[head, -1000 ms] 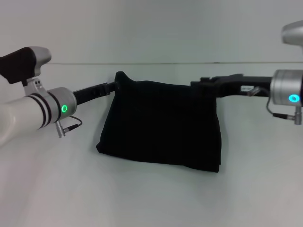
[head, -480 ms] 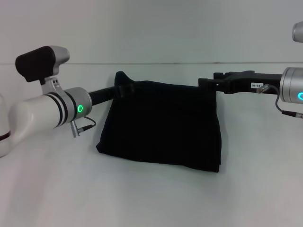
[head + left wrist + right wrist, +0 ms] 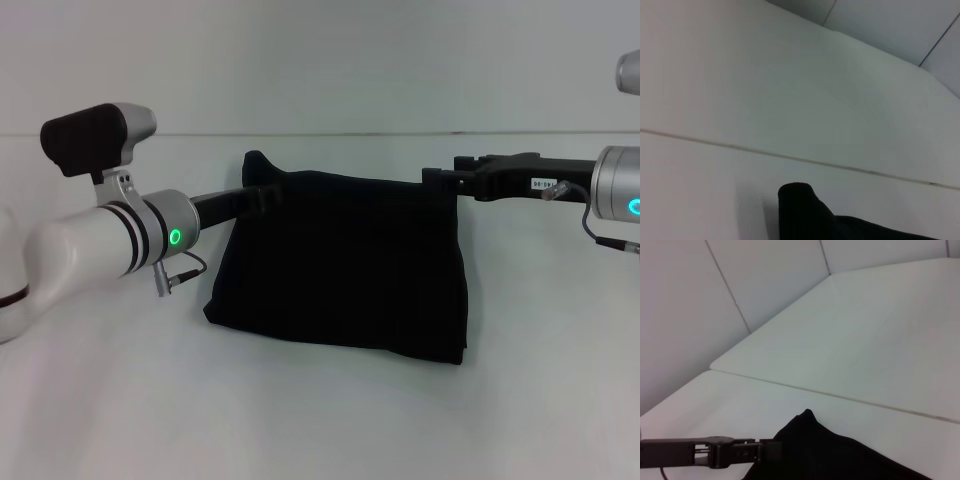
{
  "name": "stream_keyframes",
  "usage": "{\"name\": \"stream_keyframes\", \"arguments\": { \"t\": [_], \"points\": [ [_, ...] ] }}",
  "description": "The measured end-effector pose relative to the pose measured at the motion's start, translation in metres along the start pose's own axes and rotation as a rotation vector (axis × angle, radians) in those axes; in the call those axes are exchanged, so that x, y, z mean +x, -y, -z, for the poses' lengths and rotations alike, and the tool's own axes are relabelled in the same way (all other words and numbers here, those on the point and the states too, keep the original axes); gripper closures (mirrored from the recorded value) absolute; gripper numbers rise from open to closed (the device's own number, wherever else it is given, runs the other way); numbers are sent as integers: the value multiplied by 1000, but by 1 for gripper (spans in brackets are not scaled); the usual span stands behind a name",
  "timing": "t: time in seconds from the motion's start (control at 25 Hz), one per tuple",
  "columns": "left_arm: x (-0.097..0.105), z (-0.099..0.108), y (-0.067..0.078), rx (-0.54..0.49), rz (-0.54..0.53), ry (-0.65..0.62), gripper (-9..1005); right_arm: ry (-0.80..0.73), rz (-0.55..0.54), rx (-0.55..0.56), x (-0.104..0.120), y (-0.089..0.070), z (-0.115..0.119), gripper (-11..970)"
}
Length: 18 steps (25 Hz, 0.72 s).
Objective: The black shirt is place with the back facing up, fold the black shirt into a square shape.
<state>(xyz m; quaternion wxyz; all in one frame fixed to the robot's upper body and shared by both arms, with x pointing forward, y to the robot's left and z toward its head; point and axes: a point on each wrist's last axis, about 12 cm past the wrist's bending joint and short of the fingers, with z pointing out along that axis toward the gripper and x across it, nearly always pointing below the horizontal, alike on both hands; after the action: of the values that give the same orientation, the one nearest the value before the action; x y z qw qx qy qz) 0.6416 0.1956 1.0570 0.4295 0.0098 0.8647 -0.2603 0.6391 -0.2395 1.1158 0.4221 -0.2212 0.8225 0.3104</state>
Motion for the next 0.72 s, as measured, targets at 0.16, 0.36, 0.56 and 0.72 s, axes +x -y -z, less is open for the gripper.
{"name": "stream_keyframes", "arguments": {
  "t": [0.16, 0.36, 0.56, 0.72],
  "points": [
    [3, 1, 0, -2, -13, 3, 508, 0, -4, 10, 2, 0, -1, 281],
    [3, 1, 0, -4, -9, 8, 800, -1, -7, 10, 4, 0, -1, 280],
    [1, 0, 0, -2, -11, 10, 891, -1, -9, 14, 5, 0, -1, 280],
    [1, 0, 2, 1, -10, 7, 940, -1, -10, 22, 6, 1, -1, 280]
  ]
}}
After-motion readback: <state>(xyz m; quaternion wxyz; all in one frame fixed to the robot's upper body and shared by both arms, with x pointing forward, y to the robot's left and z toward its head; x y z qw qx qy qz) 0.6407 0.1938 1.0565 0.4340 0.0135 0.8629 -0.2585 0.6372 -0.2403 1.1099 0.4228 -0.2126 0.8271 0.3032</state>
